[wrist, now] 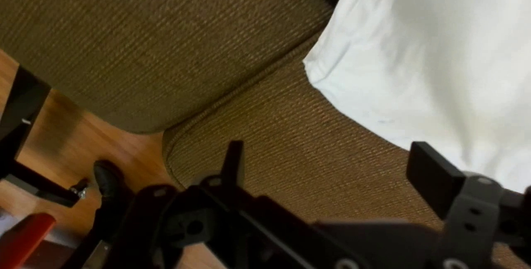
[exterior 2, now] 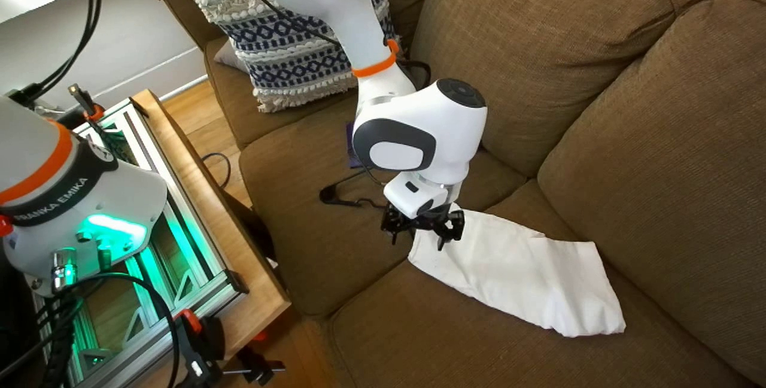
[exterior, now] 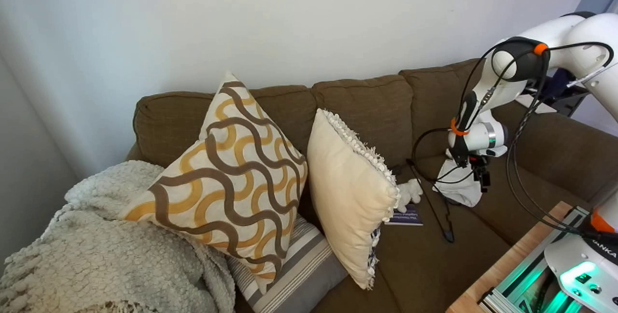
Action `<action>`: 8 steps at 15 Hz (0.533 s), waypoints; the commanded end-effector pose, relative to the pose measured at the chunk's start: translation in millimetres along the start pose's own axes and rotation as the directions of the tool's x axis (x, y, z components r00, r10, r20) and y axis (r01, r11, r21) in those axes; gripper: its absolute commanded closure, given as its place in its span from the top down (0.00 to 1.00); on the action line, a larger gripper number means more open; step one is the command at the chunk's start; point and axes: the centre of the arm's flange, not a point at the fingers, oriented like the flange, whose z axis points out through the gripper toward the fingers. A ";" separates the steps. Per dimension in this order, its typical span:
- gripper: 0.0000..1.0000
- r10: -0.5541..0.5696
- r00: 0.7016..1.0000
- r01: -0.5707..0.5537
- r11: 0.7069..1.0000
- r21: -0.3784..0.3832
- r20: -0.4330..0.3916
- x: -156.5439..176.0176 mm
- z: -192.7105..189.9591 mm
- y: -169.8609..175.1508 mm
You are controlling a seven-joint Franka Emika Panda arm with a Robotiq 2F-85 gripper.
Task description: Spread the white towel on the sofa seat
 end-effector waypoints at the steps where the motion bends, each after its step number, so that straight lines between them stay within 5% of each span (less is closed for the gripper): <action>1: 1.00 0.143 0.990 -0.144 0.988 0.063 0.022 -24.0 8.8 4.1; 8: 1.00 0.328 0.945 -0.323 0.935 0.148 -0.009 -51.6 35.4 -9.8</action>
